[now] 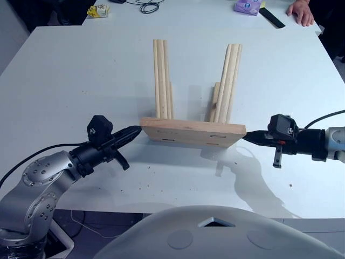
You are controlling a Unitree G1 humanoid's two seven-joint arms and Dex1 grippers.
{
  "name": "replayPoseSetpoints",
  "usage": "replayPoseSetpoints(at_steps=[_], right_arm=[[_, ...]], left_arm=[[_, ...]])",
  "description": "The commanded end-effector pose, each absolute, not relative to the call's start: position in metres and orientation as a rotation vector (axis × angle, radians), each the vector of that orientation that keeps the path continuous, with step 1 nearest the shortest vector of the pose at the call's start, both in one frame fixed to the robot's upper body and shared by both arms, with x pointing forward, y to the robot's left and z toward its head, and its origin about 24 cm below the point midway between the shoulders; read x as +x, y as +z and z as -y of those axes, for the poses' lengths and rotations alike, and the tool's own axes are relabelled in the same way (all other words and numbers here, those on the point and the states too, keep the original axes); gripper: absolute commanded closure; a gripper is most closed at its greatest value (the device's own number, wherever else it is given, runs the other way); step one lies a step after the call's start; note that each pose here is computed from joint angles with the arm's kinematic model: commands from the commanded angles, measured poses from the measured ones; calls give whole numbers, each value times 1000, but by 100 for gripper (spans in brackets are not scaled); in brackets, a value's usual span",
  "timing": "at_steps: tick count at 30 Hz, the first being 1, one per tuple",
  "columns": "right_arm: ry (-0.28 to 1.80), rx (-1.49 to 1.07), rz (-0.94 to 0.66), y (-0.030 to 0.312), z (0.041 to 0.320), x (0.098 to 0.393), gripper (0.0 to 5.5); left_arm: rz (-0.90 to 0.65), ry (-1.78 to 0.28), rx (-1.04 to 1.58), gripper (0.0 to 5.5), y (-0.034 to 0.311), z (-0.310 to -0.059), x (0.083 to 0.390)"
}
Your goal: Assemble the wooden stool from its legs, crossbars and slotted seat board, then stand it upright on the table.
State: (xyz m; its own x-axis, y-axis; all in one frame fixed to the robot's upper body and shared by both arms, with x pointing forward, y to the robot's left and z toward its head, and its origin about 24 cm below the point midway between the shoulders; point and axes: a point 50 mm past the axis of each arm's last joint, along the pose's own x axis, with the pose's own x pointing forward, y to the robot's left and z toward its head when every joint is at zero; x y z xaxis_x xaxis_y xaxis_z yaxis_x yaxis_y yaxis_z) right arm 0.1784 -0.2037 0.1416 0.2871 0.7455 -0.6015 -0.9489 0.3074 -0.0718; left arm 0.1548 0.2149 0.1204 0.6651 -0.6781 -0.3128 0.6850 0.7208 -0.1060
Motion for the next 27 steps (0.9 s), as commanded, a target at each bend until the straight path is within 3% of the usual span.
replayPoseSetpoints(at_steps=[1,8,11,14,17,22,27], right_arm=[[1296,-441,-436,140,190,181,547],[1239,-476,-441,132,201,197,547],[1295,-466,-450,132,201,190,547],[1344,-476,-443,132,205,186,550],[1361,-476,-436,133,210,188,506],[1304,-501,-448,127,221,196,429],[1325,-482,-485,120,223,187,355]], left_arm=[[-351,-944,-70,550,112,-194,143],[-350,-938,-79,550,109,-195,141],[-371,-908,-44,550,107,-209,145],[-399,-859,-1,513,103,-234,151],[-435,-871,20,467,103,-246,149],[-466,-970,-3,387,106,-239,136],[-536,-1030,58,311,101,-243,132]])
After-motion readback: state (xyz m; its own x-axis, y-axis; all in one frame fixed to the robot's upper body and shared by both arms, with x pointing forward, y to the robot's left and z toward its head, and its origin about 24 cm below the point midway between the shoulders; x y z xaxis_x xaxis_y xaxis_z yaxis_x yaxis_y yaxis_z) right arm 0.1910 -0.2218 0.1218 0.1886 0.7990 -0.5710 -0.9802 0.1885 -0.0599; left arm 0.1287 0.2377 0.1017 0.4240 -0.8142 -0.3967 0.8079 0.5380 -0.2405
